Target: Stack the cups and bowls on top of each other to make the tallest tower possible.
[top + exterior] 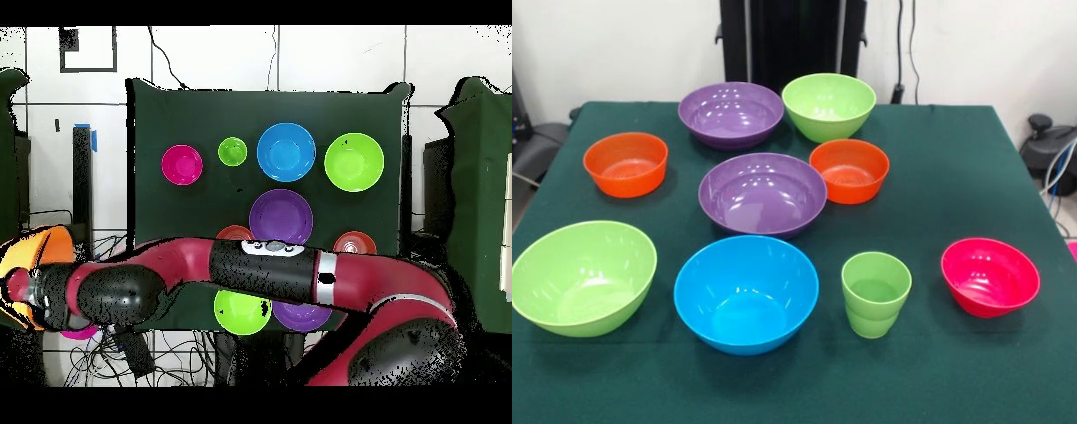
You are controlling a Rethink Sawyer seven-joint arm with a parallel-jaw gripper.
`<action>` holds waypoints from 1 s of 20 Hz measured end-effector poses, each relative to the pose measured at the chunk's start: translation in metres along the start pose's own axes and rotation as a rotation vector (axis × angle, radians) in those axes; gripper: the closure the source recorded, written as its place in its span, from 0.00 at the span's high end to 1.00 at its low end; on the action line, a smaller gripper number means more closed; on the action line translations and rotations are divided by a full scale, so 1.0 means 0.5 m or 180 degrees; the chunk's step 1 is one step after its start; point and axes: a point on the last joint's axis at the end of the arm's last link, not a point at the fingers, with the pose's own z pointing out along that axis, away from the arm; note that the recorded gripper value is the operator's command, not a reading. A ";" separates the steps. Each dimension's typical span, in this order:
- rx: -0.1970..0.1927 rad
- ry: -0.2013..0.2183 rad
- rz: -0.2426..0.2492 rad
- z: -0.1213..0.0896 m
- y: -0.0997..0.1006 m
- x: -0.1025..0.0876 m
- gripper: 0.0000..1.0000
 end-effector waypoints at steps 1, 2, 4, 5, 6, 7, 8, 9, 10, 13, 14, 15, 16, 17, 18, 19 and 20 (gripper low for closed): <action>-0.0020 0.0011 0.0012 -0.011 -0.007 -0.003 0.00; -0.0045 0.0045 0.0028 -0.030 -0.021 -0.006 0.00; -0.0062 0.0087 0.0026 -0.045 -0.035 -0.006 0.00; -0.0065 0.0103 0.0023 -0.049 -0.039 -0.005 0.00; -0.0073 0.0128 0.0018 -0.056 -0.045 -0.003 0.00; -0.0079 0.0141 0.0015 -0.059 -0.049 -0.002 0.00; -0.0091 0.0163 0.0009 -0.064 -0.055 0.000 0.00; -0.0102 0.0187 -0.0001 -0.068 -0.061 0.003 0.00; -0.0113 0.0212 -0.0012 -0.071 -0.067 0.006 0.00; -0.0168 0.0285 -0.0056 -0.078 -0.088 0.017 0.00; -0.0184 0.0301 -0.0066 -0.079 -0.092 0.019 0.00; -0.0213 0.0323 -0.0081 -0.080 -0.099 0.024 0.00; -0.0238 0.0335 -0.0088 -0.080 -0.103 0.026 0.00; -0.0262 0.0347 -0.0092 -0.081 -0.108 0.029 0.00; -0.0297 0.0358 -0.0096 -0.081 -0.115 0.032 0.00; -0.0320 0.0364 -0.0095 -0.081 -0.120 0.034 0.00; -0.0347 0.0369 -0.0093 -0.081 -0.126 0.036 0.00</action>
